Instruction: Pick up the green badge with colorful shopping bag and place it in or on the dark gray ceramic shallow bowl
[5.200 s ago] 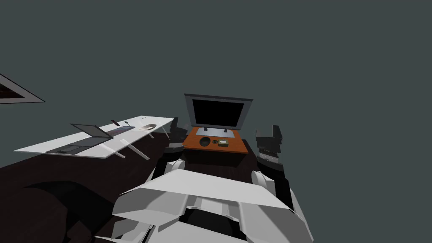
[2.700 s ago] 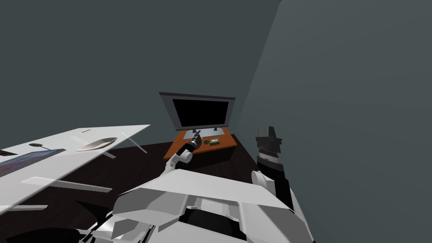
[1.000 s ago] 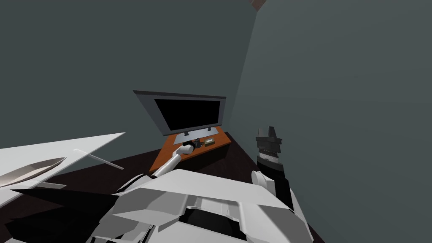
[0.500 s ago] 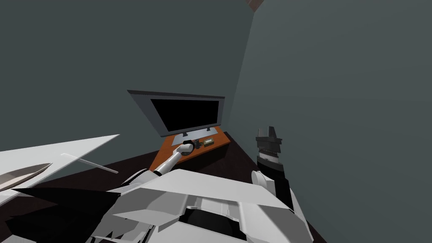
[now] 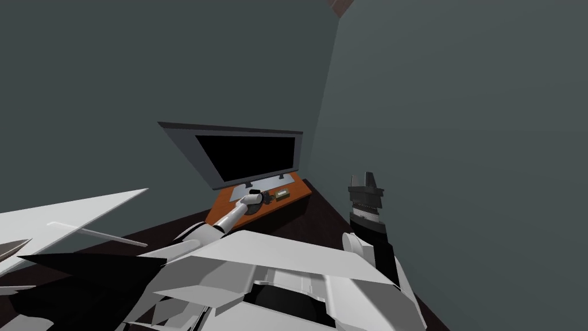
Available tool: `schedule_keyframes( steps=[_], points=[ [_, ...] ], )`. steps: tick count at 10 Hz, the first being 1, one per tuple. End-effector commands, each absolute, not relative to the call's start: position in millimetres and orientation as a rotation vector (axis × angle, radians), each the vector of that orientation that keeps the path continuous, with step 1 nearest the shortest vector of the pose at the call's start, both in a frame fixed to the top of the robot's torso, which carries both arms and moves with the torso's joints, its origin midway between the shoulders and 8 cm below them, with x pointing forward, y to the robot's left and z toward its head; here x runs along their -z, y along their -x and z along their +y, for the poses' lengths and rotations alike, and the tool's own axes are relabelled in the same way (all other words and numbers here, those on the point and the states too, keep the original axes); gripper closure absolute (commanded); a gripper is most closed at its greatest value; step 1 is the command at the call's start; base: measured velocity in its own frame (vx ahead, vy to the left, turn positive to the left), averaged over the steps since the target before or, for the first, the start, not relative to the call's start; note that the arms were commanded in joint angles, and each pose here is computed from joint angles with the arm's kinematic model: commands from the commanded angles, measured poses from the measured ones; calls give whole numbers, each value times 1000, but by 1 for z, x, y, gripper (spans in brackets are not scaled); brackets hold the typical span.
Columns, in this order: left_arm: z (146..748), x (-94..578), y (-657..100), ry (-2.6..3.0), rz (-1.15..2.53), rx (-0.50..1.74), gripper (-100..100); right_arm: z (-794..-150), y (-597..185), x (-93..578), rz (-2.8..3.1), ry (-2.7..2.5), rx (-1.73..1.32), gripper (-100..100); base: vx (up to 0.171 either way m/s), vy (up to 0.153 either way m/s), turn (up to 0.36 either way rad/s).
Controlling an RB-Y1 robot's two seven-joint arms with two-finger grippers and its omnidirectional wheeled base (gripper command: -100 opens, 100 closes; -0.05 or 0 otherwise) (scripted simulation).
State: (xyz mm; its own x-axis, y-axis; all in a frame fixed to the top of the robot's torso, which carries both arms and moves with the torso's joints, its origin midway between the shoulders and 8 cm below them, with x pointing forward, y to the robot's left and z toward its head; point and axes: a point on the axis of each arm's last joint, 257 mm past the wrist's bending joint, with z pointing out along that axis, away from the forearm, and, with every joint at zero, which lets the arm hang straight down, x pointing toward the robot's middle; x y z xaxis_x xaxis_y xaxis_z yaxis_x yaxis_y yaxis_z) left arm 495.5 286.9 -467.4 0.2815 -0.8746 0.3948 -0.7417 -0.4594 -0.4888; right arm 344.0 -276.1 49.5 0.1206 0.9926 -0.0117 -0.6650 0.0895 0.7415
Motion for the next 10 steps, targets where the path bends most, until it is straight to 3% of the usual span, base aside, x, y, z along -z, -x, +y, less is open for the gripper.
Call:
schedule_keyframes(
  steps=[1,10],
  points=[
    [290,470,-495,2401,1498,896,-100,-276,-344,-50,611,-672,-1354,0,22,28,-93],
    [313,493,-470,2661,1434,690,-100,-276,-344,-50,611,-672,-1354,0,18,22,-63]
  ],
)
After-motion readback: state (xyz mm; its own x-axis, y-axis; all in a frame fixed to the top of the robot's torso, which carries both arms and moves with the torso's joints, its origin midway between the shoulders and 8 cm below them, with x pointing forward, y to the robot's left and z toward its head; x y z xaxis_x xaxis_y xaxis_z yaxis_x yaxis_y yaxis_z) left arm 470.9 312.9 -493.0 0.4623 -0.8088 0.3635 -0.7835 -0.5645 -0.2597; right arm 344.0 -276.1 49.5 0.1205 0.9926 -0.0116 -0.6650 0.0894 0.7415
